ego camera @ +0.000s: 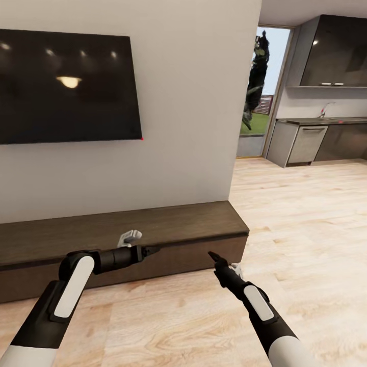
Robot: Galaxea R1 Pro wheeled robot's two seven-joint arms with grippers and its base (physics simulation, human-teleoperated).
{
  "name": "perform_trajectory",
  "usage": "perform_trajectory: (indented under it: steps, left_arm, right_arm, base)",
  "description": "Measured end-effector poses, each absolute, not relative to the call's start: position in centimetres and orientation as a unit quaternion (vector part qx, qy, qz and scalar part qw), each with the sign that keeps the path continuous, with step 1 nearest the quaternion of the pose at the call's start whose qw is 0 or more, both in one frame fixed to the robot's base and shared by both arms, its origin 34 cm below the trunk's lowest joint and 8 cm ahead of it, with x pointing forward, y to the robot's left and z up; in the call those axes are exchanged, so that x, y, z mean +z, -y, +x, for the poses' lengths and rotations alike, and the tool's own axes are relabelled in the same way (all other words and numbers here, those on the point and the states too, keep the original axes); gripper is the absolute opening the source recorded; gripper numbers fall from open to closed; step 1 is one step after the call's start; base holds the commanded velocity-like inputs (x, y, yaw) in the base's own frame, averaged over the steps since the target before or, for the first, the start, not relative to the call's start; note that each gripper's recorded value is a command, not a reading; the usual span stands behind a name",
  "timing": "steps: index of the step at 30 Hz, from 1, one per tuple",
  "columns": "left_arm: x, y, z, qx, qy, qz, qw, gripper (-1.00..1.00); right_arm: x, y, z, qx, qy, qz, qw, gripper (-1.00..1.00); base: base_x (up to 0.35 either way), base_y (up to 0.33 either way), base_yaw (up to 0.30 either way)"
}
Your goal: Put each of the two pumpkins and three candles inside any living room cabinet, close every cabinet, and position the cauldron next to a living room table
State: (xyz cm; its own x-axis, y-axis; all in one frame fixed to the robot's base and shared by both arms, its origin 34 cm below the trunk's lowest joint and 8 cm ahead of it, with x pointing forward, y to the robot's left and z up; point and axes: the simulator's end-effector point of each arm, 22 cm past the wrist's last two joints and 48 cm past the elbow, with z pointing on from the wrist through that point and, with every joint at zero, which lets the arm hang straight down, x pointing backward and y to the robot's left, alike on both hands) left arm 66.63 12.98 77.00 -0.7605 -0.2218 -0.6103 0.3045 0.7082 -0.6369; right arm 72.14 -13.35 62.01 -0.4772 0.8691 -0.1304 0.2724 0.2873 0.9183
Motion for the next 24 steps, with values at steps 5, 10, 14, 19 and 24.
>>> perform_trajectory:
  steps: [5,10,14,19,24]
  left_arm:
    - [76.7,-12.6,66.3,-0.394,-0.851,0.031,0.346,1.00]
    - [75.9,-12.4,66.0,-0.399,-0.849,0.033,0.346,1.00]
    - [75.1,-12.3,65.9,-0.400,-0.848,0.034,0.346,1.00]
    - [74.2,-12.2,65.6,-0.404,-0.846,0.036,0.346,1.00]
    - [73.8,-12.0,65.0,-0.421,-0.837,0.047,0.345,1.00]
  right_arm:
    - [61.1,13.3,71.9,0.454,-0.730,0.391,0.329,1.00]
    - [59.5,13.2,71.5,0.456,-0.727,0.400,0.321,1.00]
    - [58.7,13.2,71.2,0.470,-0.717,0.405,0.320,1.00]
    - [58.2,13.0,71.1,0.483,-0.708,0.400,0.325,1.00]
    - [57.4,13.0,70.9,0.488,-0.705,0.399,0.327,1.00]
  base:
    - [0.000,0.000,0.000]
    - [0.000,0.000,0.000]
    - [0.000,0.000,0.000]
    - [0.000,0.000,0.000]
    - [0.000,0.000,0.000]
